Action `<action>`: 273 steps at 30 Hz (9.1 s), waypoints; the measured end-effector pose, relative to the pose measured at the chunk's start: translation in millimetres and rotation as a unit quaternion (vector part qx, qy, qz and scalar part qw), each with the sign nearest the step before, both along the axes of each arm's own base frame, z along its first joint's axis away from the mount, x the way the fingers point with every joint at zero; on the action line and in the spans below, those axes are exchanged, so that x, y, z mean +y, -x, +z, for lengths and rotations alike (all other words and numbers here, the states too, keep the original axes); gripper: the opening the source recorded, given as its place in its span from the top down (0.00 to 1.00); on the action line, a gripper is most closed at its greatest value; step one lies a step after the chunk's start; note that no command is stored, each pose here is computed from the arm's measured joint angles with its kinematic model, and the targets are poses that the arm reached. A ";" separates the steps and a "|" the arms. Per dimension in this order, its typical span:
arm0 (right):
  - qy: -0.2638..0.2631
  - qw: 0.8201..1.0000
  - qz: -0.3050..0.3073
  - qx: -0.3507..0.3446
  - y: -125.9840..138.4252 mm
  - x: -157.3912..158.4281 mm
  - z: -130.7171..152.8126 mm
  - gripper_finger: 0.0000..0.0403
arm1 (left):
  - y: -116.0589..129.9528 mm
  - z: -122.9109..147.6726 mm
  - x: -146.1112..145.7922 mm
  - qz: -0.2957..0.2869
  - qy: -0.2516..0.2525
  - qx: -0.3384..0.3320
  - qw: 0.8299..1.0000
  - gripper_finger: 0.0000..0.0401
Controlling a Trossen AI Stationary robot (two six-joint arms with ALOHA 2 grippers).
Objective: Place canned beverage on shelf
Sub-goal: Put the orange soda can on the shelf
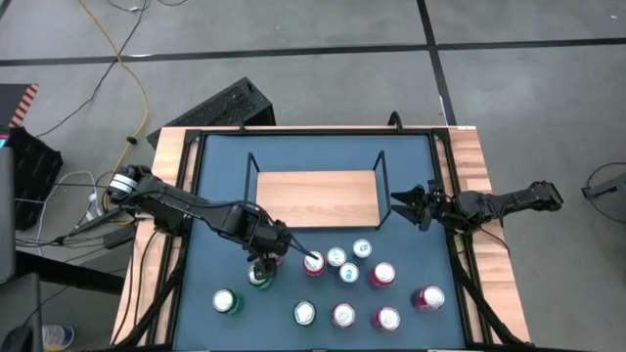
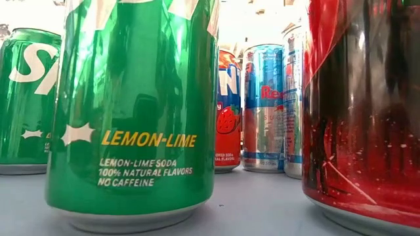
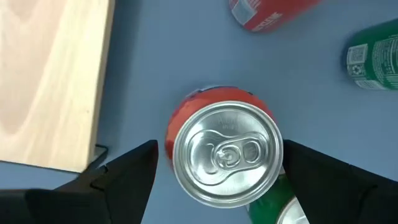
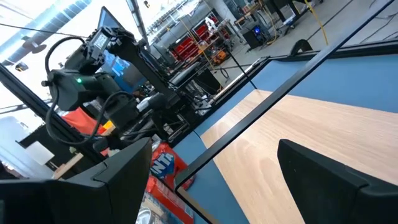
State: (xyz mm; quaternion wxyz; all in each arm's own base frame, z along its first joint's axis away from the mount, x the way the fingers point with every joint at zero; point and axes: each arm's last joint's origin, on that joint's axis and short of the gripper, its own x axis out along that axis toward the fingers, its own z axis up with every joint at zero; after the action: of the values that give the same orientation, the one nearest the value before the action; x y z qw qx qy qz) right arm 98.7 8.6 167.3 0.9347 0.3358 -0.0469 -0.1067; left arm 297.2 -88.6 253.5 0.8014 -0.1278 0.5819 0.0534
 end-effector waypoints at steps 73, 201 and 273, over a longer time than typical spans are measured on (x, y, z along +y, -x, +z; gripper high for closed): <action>0.018 1.000 -0.003 0.004 0.0 -0.2 0.0 0.14 | 11.2 103.1 200.6 -0.198 -0.162 -0.031 0.966 0.34; 0.006 1.000 -0.015 0.001 0.2 -0.9 0.1 0.14 | -50.6 99.5 184.7 0.032 -0.202 0.072 0.976 0.18; 0.006 1.000 -0.012 0.001 0.2 -0.7 0.1 0.14 | -42.5 85.6 217.5 0.049 -0.164 0.123 0.978 0.18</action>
State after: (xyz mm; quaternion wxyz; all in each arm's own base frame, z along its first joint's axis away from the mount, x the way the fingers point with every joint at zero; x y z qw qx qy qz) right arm 98.5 7.9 167.4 0.9352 0.3299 -0.0507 -0.1185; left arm 339.7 128.9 339.1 0.7300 -0.0158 0.6526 0.2027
